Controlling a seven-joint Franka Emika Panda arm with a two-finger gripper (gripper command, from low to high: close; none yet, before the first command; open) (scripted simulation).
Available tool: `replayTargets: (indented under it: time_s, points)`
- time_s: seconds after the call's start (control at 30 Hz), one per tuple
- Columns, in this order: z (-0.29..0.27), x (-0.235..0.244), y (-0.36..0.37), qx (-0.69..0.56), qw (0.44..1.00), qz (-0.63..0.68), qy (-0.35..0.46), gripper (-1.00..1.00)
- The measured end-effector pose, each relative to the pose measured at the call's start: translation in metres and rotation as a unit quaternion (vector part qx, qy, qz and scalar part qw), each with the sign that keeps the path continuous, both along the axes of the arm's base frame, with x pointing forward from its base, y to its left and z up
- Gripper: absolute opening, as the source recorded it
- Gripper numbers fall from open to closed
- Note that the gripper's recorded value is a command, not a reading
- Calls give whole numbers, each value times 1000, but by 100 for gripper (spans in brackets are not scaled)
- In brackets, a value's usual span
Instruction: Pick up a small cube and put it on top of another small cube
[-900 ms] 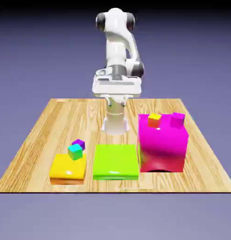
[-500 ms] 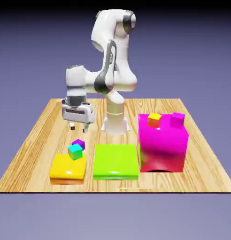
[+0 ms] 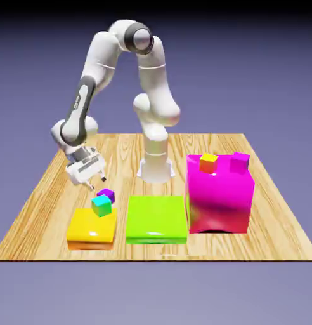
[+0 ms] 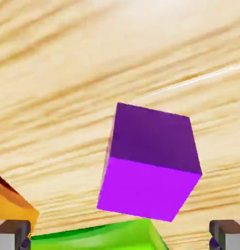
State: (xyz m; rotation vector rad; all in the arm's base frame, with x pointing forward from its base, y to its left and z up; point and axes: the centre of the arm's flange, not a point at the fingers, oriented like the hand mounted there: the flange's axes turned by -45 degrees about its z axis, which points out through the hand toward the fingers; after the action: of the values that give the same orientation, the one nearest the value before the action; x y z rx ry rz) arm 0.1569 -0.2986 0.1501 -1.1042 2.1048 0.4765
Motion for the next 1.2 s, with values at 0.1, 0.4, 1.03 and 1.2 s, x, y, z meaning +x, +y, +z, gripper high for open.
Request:
replayTargets:
  time_s: [0.1, 0.4, 1.03, 1.2]
  points:
    - [-24, 10, 11, 0, 1000, 0, -2, 0]
    - [-7, 3, 3, 0, 1000, -1, -2, -100]
    - [126, 283, 240, 21, 657, 748, -93, -100]
    - [168, 303, 345, 26, 482, 872, -75, -100]
